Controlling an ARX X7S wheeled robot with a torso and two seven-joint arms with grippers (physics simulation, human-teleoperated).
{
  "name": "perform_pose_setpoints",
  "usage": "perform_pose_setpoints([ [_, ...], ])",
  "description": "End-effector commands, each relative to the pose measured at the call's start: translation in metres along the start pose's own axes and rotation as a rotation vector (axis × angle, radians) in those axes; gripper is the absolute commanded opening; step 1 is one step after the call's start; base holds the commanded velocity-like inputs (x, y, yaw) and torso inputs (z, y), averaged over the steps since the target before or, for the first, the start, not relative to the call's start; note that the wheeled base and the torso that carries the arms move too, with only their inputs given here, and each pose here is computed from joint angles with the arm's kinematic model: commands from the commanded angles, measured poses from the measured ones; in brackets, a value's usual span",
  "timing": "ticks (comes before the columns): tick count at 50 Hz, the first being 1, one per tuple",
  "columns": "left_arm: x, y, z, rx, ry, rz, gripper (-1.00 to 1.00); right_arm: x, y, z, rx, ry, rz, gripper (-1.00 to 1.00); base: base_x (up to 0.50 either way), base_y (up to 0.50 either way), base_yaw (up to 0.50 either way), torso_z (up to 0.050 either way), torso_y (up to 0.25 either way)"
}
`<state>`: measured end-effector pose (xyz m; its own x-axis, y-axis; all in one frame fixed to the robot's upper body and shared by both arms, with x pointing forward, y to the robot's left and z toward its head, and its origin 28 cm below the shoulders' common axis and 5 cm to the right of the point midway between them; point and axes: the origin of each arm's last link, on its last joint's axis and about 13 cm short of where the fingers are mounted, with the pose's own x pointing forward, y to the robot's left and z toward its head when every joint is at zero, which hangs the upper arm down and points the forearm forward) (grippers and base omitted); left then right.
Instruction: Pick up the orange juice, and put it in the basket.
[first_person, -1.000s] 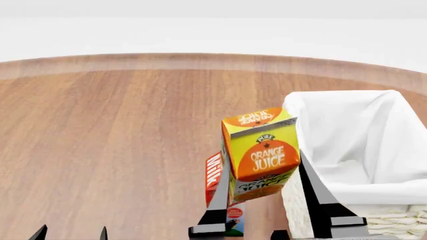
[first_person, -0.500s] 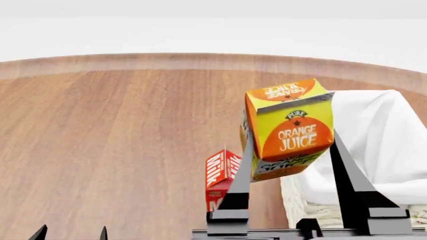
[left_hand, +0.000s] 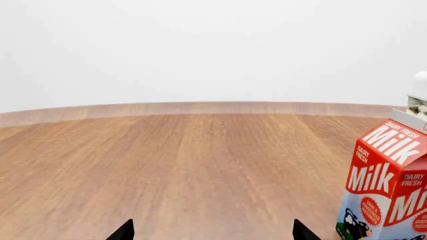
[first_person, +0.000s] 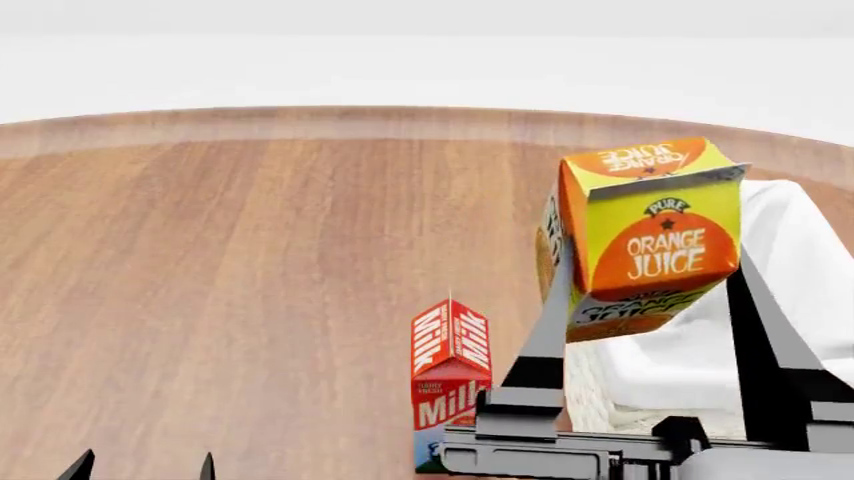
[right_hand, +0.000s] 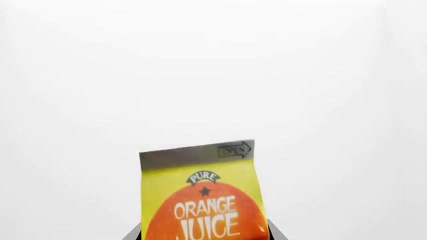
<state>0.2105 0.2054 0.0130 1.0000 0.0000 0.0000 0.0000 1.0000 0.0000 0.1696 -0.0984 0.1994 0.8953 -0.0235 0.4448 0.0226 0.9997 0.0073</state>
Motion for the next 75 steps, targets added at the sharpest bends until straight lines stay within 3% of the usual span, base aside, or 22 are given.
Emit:
perform_pose_setpoints([
  [1,0.0,0.0,0.0,0.0,0.0,0.0,1.0,0.009,-0.009,-0.002,-0.025,-0.027,-0.037,-1.0,0.0,0.0,0.0,0.0,0.0],
  [30,0.0,0.0,0.0,0.0,0.0,0.0,1.0,0.042,-0.018,-0.021,-0.034,0.016,-0.106,-1.0,0.0,0.0,0.0,0.0,0.001],
  [75,0.0,0.0,0.0,0.0,0.0,0.0,1.0,0.097,-0.029,-0.086,-0.092,0.141,-0.21,-1.0,0.0,0.0,0.0,0.0,0.001],
])
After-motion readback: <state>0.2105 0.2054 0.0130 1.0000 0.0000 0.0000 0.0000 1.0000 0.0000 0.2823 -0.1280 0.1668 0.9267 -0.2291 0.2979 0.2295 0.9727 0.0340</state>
